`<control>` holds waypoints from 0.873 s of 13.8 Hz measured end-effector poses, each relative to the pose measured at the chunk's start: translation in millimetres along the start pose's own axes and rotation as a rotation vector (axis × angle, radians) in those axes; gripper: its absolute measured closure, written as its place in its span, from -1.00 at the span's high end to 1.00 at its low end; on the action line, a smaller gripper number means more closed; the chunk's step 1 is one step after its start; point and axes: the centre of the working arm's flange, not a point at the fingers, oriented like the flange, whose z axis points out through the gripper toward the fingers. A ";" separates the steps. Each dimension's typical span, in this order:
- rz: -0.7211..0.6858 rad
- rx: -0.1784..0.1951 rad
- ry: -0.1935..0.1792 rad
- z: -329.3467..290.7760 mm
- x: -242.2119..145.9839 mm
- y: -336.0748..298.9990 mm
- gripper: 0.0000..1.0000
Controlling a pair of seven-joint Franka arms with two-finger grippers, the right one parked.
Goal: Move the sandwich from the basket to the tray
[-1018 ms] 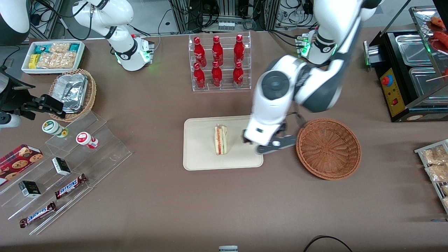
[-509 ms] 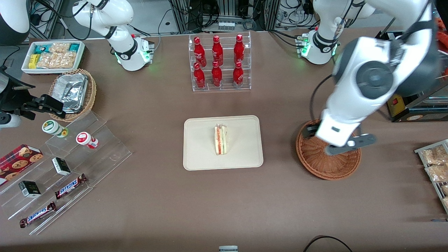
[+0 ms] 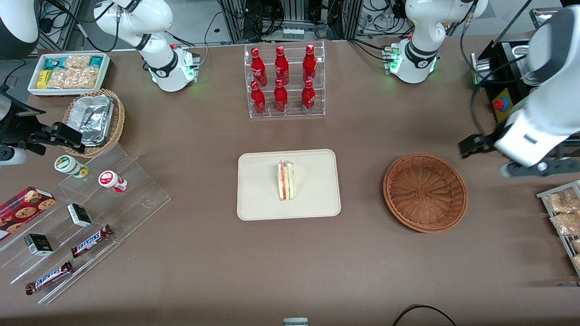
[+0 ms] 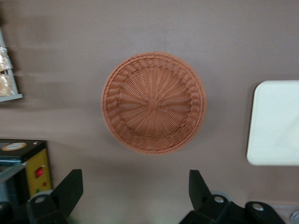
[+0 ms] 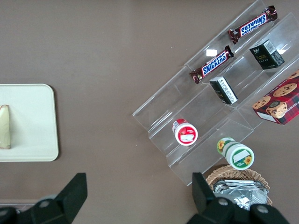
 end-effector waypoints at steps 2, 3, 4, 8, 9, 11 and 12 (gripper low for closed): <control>0.020 -0.009 0.013 -13.9 -11.1 -23.7 1.00; 0.019 -0.011 0.020 -17.6 -13.6 -28.3 1.00; 0.021 -0.011 0.022 -18.6 -14.1 -27.6 1.00; 0.037 -0.029 0.018 -16.7 -13.4 -17.0 1.00; 0.033 -0.031 0.022 -19.0 -14.8 -19.0 1.00; 0.031 -0.033 0.036 -27.4 -20.9 -27.7 1.00; 0.050 -0.035 0.044 -32.6 -26.2 -31.7 1.00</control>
